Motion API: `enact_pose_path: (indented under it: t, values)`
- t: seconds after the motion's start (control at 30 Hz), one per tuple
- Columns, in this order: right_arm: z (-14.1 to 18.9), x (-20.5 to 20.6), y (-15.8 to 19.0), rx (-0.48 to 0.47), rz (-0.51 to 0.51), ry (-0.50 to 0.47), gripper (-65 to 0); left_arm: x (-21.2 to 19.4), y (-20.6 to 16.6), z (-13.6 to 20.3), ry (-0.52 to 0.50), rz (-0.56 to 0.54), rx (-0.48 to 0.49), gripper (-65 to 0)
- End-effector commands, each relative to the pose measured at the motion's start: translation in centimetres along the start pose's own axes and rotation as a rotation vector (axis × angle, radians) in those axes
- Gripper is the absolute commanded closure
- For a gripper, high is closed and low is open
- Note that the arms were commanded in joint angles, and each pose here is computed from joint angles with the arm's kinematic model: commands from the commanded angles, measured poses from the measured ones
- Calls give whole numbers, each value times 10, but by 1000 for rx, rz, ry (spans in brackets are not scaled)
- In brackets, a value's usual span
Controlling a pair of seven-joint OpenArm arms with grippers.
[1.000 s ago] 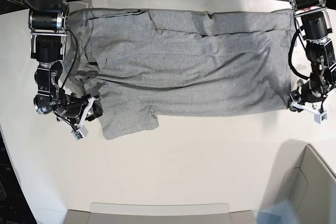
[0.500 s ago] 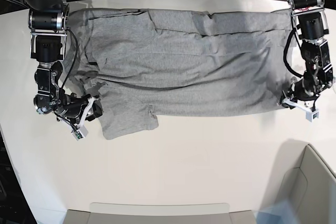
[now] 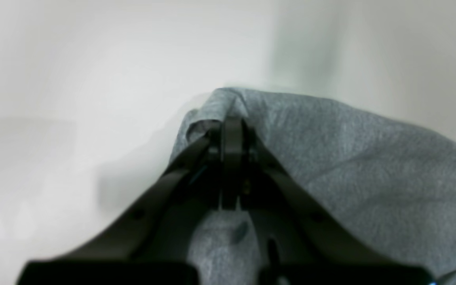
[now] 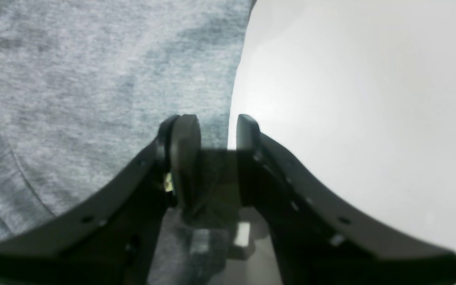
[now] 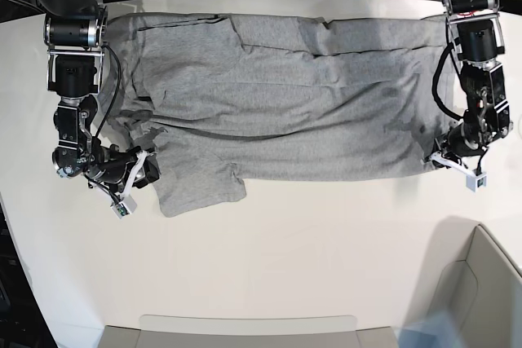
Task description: Fold the T-shirt properly
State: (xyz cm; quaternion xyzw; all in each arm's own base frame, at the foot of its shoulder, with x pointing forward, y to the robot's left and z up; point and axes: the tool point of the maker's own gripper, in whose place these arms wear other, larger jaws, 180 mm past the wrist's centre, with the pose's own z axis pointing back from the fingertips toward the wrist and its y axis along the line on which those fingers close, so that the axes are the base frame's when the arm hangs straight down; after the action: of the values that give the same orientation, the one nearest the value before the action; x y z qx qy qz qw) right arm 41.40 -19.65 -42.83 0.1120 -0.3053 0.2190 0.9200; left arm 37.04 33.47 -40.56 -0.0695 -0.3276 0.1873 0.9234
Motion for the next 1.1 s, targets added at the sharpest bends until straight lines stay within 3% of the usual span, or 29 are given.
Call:
enact_pose_path:
  t: [0.0,0.23,0.4,0.6,0.77,0.97,1.07]
  values:
    - [3,-27,-9,-34,34,129,-175,33,-8,12,-87,-26,-22,0]
    - [3,-27,-9,-34,34,129,-175,39,-19,40,-164,-80,-49,0]
    - [3,-27,-9,-34,34,129,-175,10,-16,52,-118,-125,-41,0]
    - [4,-26,-10,-35,33,127,-175,-46,-40,77,-75,-230,-89,0]
    - [3,-25,-8,-32,33,125,-175,-101,-41,78,36,-251,-100,0]
    - [2,-25,-7,-29,33,124,-175,-114,-45,82,58,-263,-116,0]
    - [2,-25,-7,-29,33,124,-175,-110,-55,89,62,-296,-129,-84]
